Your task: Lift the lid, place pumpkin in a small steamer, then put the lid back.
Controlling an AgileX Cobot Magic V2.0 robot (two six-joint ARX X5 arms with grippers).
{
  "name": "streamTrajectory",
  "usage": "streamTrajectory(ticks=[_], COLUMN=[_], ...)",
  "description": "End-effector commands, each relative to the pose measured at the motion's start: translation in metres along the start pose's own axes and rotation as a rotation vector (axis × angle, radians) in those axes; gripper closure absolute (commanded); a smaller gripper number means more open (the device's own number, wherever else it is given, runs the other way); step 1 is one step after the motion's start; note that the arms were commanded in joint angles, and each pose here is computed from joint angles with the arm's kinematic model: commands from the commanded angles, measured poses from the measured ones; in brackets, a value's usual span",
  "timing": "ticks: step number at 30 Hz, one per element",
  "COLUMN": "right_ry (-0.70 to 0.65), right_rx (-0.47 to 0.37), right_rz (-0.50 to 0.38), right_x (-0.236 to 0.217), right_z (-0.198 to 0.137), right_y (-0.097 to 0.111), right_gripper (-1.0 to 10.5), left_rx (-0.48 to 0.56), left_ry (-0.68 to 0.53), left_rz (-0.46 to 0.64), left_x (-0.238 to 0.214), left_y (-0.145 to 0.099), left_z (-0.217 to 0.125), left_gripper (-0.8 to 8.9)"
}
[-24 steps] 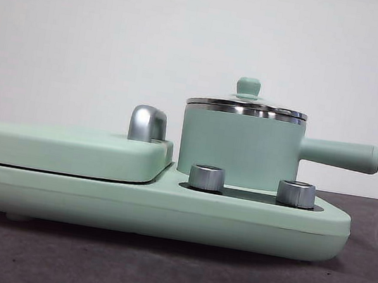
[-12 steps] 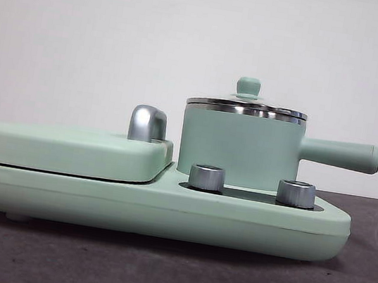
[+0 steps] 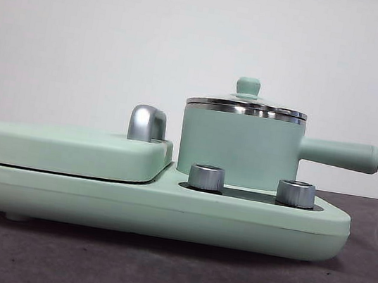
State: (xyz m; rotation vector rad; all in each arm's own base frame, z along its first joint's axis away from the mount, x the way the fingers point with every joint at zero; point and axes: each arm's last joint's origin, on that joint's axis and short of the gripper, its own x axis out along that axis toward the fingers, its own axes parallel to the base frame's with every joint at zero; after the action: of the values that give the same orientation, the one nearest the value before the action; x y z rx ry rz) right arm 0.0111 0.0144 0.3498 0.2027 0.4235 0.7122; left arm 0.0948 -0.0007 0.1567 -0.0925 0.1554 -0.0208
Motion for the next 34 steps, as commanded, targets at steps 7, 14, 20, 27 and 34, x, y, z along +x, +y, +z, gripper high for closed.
streamTrajectory(ticks=[7, 14, 20, 27, 34], right_ry=[-0.232, -0.344, -0.353, -0.299, -0.287], right_rx=[-0.083, -0.226, -0.218, -0.167, -0.095], right_rz=[-0.286, -0.513, -0.615, -0.675, -0.713], right_x=[0.029, 0.072, 0.09, 0.104, 0.11], right_z=[-0.02, -0.065, -0.102, -0.127, -0.141], right_y=[-0.026, -0.074, -0.099, -0.115, -0.123], right_gripper=[9.1, 9.1, 9.1, 9.1, 9.1], left_rx=[0.001, 0.001, 0.001, 0.001, 0.002], left_ry=[0.023, 0.023, 0.023, 0.023, 0.023], left_rz=[0.0, 0.0, 0.0, 0.0, 0.0], left_x=[0.002, 0.002, 0.002, 0.002, 0.002], left_y=[0.0, 0.0, 0.0, 0.0, 0.0], left_z=[-0.007, -0.007, -0.007, -0.007, -0.007], left_gripper=[8.07, 8.07, 8.07, 8.07, 8.07])
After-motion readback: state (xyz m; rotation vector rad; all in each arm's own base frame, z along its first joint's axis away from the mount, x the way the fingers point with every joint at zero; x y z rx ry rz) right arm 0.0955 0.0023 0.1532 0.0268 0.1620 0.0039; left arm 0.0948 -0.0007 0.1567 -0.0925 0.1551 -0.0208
